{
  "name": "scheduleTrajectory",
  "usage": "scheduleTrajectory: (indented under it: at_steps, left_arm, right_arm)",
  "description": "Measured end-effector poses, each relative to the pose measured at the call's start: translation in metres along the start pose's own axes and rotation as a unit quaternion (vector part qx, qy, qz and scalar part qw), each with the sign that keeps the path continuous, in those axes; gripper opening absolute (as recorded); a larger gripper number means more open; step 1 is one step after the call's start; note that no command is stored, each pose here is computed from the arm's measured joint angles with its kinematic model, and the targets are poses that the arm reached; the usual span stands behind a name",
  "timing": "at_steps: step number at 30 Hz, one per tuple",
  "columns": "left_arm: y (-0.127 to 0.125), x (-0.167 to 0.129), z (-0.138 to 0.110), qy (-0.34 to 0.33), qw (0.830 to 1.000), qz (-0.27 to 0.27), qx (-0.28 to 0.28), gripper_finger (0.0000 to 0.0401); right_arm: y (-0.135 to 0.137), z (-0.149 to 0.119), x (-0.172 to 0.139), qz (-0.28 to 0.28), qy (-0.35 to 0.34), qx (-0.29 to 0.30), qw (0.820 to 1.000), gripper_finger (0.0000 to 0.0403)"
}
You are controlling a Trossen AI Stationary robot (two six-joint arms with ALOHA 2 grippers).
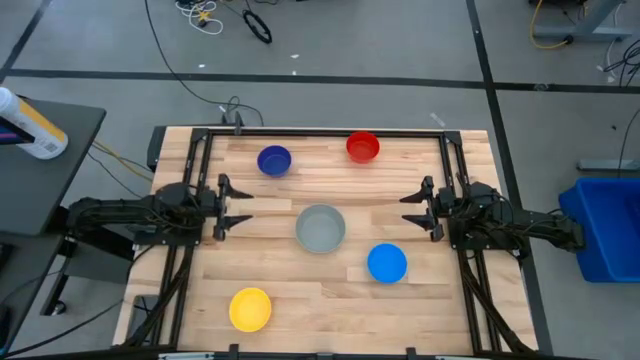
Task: Nest bowls inside each other
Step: Stack the red bowl on the gray bowl
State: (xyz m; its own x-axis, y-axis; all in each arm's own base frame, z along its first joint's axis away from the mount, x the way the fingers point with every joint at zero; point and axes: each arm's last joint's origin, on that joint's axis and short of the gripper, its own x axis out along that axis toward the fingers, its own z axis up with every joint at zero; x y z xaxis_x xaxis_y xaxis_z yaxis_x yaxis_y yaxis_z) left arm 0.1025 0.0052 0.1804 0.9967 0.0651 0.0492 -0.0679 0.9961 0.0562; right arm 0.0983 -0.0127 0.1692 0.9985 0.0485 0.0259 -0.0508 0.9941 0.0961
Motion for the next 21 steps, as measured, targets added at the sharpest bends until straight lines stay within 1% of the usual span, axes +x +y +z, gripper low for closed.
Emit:
scheduleTrajectory:
  at_steps: [2,5,9,11,13,18,21]
  left_arm:
    - [0.001,0.000,0.001,-0.003,1.000,0.020,-0.007,0.0268]
    - [0.003,0.000,0.001,-0.001,0.999,0.052,-0.003,0.0268]
    - [0.004,0.000,0.000,0.004,0.998,0.061,-0.004,0.0268]
    - [0.003,0.000,-0.001,0.009,0.998,0.061,-0.004,0.0268]
    - [0.003,0.000,-0.003,0.016,0.998,0.061,-0.003,0.0268]
    - [0.004,0.000,-0.008,0.046,0.997,0.068,-0.001,0.0268]
    - [0.004,-0.001,-0.010,0.056,0.996,0.071,0.000,0.0268]
  right_arm:
    - [0.000,0.001,0.000,0.000,-0.004,0.033,0.999,0.0248]
    - [0.000,0.001,0.000,0.000,-0.005,0.092,0.996,0.0253]
    - [0.001,0.006,0.000,0.004,-0.028,0.097,0.995,0.0259]
    - [0.001,0.008,0.000,0.007,-0.037,0.115,0.993,0.0261]
    - [0.001,0.008,0.000,0.008,-0.039,0.131,0.991,0.0264]
    - [0.001,0.008,0.000,0.005,-0.038,0.134,0.990,0.0270]
    - [0.000,0.005,0.000,-0.009,-0.031,0.179,0.983,0.0269]
